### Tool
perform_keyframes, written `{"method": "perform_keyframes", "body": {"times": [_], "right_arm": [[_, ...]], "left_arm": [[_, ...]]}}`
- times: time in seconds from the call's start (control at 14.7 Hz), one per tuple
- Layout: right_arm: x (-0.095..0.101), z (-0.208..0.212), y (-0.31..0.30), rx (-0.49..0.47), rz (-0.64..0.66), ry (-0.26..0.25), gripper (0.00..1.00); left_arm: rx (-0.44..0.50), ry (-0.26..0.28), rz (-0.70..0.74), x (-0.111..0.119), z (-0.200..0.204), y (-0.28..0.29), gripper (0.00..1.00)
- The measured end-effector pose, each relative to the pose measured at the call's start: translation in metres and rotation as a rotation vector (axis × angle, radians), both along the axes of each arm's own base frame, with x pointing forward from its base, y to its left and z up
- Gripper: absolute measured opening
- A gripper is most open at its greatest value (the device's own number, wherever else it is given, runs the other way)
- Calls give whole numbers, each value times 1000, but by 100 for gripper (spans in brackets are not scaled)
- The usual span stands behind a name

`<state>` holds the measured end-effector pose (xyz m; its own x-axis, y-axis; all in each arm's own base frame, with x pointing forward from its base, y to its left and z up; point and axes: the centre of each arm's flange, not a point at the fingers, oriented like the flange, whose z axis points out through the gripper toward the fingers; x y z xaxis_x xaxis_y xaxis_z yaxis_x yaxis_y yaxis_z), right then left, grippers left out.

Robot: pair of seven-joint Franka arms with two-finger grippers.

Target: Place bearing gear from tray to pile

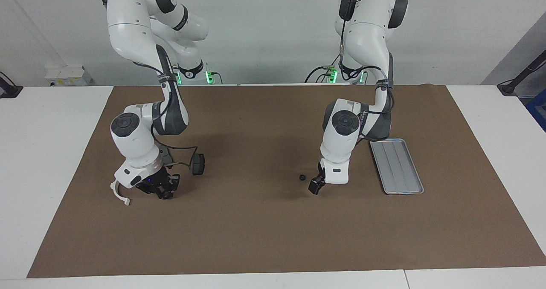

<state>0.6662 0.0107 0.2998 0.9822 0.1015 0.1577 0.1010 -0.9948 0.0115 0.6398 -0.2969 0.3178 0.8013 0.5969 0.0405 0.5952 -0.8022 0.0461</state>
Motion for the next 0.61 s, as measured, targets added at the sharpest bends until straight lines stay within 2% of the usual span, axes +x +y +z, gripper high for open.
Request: {"method": "perform_keyframes", "body": {"times": [0.61], "right_arm": [[4, -10, -2, 9, -5, -44, 35]], "left_arm": [[0, 0, 0, 0, 0, 0, 100]]}}
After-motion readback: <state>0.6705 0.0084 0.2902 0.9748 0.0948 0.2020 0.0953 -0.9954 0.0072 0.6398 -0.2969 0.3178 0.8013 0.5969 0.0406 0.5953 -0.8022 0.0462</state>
